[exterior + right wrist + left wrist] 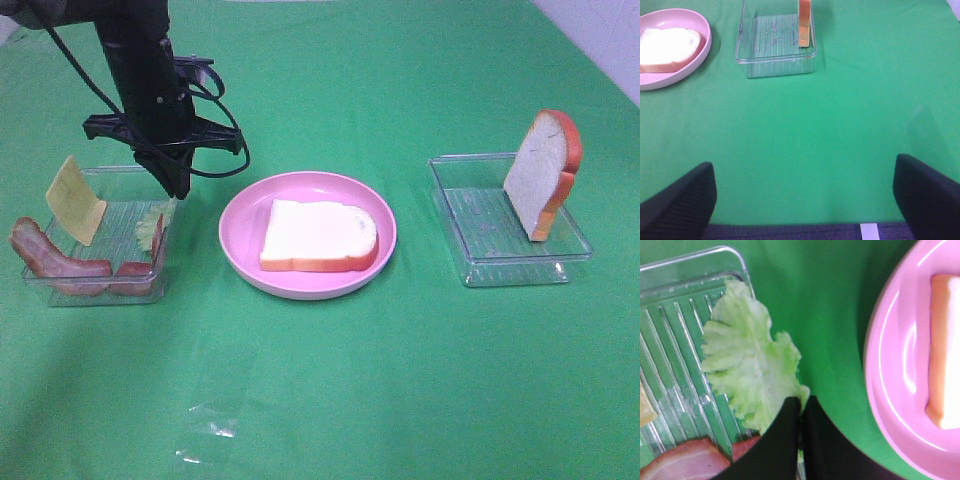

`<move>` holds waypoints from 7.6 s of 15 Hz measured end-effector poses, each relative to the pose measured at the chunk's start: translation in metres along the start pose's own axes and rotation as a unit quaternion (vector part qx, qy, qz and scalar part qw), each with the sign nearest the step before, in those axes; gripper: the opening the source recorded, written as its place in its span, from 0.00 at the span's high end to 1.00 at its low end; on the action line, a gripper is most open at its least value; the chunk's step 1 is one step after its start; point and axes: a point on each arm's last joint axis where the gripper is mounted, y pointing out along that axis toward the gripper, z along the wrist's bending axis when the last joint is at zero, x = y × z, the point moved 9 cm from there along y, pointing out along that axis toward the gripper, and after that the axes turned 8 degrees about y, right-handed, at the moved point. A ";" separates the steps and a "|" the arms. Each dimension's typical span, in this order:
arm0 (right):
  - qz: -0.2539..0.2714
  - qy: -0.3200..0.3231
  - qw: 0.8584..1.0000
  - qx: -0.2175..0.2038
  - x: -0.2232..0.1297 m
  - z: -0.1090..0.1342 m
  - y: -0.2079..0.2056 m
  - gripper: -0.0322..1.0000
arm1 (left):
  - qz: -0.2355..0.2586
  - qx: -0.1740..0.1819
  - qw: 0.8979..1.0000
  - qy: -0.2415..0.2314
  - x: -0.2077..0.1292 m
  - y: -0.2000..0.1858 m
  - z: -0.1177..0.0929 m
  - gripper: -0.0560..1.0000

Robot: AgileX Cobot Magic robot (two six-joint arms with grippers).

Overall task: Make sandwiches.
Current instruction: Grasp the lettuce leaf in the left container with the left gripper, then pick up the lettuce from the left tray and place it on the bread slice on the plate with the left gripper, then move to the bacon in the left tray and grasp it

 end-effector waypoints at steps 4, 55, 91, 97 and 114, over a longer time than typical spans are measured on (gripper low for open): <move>0.000 0.000 1.000 0.000 0.000 0.000 0.000 0.08 | -0.012 0.000 1.000 0.001 0.006 -0.008 0.000 0.95; 0.000 0.000 1.000 0.000 0.000 0.000 0.000 0.08 | -0.067 -0.114 0.987 0.094 0.018 0.007 -0.114 0.36; 0.000 0.000 1.000 0.000 0.000 0.000 0.000 0.08 | 0.092 0.021 0.995 -0.040 -0.083 -0.002 -0.011 0.11; 0.000 0.000 1.000 0.000 0.000 0.000 0.000 0.08 | 0.092 0.024 0.995 -0.038 -0.083 -0.002 -0.010 0.21; 0.000 0.000 1.000 0.000 0.000 0.000 0.000 0.08 | 0.056 0.020 0.998 -0.036 -0.070 0.000 -0.011 0.51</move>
